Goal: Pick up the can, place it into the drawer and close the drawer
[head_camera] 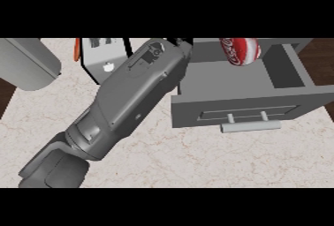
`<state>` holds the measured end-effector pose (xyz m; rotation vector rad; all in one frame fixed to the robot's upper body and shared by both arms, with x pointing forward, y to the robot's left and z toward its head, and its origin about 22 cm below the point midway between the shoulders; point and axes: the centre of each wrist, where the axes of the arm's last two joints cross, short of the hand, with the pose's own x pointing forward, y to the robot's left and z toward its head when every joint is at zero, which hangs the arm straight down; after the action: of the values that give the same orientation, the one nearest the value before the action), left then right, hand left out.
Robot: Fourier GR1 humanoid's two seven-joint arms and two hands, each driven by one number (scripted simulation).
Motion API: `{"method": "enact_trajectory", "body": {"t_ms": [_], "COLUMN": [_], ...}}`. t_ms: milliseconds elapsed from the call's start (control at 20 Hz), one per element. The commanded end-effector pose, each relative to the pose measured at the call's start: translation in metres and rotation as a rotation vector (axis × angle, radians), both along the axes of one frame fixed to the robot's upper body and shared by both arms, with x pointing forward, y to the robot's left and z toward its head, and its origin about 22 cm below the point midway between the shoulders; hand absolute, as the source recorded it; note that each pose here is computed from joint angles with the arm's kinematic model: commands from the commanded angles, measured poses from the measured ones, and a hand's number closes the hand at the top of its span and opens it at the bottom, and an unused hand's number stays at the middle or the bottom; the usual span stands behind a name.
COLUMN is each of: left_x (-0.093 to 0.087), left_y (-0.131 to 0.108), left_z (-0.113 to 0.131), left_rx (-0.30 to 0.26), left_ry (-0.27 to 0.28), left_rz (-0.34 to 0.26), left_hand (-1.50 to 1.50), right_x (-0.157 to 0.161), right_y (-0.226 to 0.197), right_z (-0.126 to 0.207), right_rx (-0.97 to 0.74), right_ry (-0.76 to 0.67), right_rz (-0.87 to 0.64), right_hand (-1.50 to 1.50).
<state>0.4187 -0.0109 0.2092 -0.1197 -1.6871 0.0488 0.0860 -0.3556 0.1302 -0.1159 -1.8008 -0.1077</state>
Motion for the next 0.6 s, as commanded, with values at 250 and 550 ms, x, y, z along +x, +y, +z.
{"method": "enact_trajectory", "body": {"t_ms": [250,550], "left_x": [-0.002,0.004], "left_y": [-0.009,-0.002], "left_z": [-0.013,-0.029], "left_rx": [0.061,0.085], "left_ry": [0.045,0.041], "left_rz": [0.024,0.093], "left_hand": [1.50,-1.50], "right_x": [-0.001,0.007], "right_y": [-0.003,-0.004], "right_z": [-0.010,-0.004], "right_rx": [-0.004,0.020], "right_ry": [-0.004,-0.018], "right_rz": [-0.006,0.001], "right_hand": [-1.50,-1.50]}}
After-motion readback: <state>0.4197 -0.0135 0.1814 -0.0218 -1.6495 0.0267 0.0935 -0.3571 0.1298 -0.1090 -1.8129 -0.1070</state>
